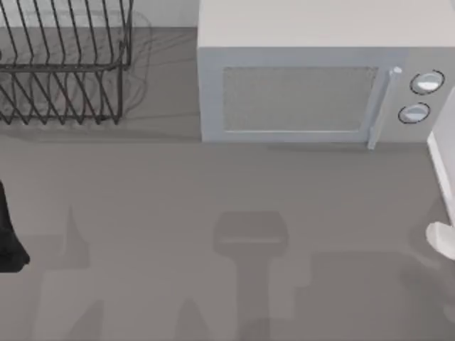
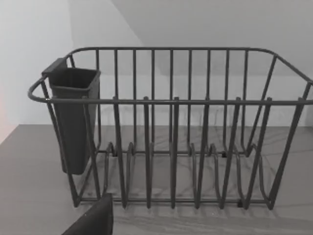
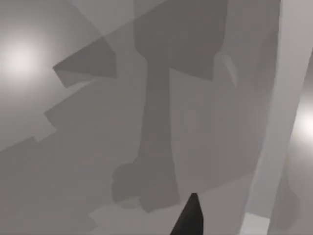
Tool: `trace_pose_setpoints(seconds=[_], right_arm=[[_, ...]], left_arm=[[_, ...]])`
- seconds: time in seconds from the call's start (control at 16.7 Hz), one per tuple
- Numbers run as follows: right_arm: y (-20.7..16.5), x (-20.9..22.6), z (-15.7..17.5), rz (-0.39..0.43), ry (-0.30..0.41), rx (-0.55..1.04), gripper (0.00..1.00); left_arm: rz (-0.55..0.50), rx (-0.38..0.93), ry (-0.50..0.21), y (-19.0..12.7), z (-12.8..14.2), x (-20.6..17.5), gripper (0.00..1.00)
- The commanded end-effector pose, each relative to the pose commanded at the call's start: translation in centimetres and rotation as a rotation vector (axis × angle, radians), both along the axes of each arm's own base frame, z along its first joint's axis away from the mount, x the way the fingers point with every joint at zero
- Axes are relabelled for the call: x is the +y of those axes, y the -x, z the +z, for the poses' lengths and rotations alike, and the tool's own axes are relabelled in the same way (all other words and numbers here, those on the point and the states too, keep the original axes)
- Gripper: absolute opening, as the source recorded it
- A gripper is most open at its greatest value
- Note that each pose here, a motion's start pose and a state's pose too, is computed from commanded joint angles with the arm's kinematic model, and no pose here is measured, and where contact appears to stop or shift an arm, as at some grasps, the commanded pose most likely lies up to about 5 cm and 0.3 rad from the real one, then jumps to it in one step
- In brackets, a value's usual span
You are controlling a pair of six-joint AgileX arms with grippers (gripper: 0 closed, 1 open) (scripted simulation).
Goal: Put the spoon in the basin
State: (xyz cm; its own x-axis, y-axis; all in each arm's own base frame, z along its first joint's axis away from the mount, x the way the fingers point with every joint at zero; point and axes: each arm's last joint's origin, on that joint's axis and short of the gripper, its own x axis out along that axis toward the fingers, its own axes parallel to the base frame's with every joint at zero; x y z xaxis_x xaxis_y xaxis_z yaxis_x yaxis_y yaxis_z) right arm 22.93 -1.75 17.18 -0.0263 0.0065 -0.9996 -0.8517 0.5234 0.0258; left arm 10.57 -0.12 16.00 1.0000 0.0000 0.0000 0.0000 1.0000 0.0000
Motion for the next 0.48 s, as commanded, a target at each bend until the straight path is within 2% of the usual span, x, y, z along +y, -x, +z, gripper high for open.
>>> trace_pose_setpoints(seconds=[0.24, 0.48], right_arm=[[0.4, 0.1, 3.8, -0.003, 0.002, -0.021, 0.00], [0.5, 0.1, 4.3, -0.005, 0.002, -0.029, 0.00]], left_arm=[[0.000, 0.000, 0.000, 0.0, 0.0, 0.0, 1.00], [0.000, 0.000, 0.000, 0.0, 0.0, 0.0, 1.00]])
